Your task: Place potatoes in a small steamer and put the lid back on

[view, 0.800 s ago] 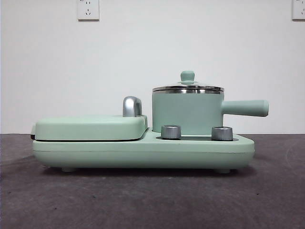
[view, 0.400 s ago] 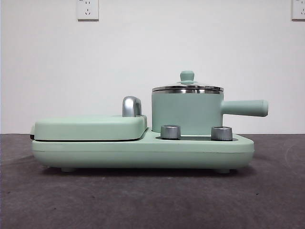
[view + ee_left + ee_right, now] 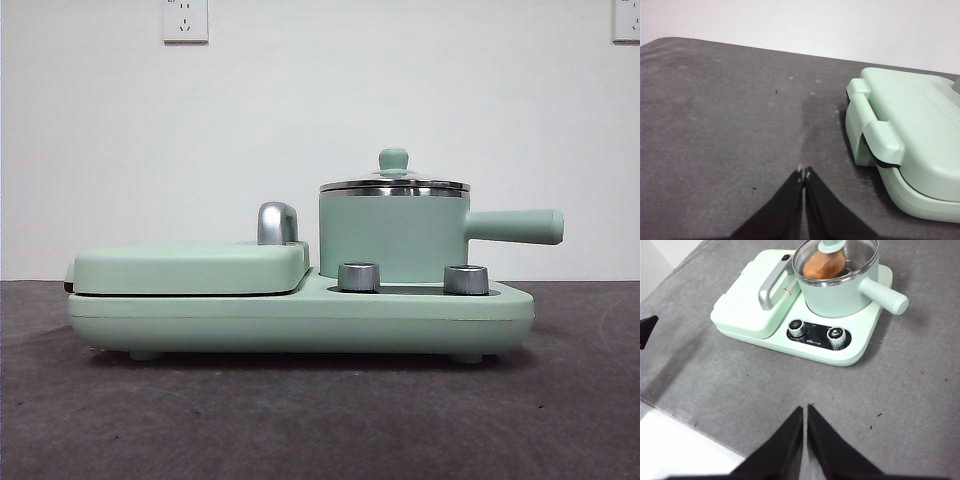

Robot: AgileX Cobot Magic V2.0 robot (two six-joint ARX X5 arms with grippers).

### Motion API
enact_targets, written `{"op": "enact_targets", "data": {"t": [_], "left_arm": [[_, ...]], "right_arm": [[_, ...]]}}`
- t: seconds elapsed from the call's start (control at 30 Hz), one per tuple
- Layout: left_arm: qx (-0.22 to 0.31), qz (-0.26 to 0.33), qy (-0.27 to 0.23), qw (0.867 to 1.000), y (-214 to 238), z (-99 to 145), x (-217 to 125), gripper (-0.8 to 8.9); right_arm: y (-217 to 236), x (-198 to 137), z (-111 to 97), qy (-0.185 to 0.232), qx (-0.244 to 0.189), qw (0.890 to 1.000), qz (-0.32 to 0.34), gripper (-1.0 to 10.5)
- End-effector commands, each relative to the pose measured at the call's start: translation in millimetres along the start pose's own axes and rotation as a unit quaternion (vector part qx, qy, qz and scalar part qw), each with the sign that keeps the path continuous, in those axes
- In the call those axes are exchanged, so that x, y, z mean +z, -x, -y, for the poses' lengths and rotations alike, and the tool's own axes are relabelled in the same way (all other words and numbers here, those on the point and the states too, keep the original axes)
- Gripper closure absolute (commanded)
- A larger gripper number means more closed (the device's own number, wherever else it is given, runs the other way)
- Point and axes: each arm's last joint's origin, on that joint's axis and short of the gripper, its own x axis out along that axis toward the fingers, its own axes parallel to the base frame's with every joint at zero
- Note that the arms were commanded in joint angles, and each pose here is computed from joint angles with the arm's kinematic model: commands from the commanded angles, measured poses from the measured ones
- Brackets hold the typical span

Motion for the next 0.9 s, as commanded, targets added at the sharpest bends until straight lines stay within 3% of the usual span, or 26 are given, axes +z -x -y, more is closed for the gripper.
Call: {"op": "enact_targets", "data": {"t": [0.03, 0.57, 0.73, 0.9], "left_arm": [[0.002, -0.004, 0.003, 1.0, -1.9, -0.9, -5.4, 8.06], [0.002, -0.004, 0.003, 1.0, -1.9, -0.9, -5.4, 8.06], [0.002, -0.004, 0.003, 1.0, -1.9, -0.9, -5.4, 8.06], [0.002, -0.004, 0.003, 1.0, -1.9, -0.9, -5.4, 8.06]], "right_arm": [[1.1, 2.0, -0.8, -0.002, 0.003, 1.0, 0.006, 9.4], [0.3, 2.2, -0.5, -0.002, 0.002, 1.0, 0.008, 9.4], [-11.2, 1.8, 6.5, -0.027, -0.042, 0.998, 0.028, 9.4], [-42.4, -9.8, 30.6, -0.035, -0.105, 0.987, 0.12, 9.4]]}}
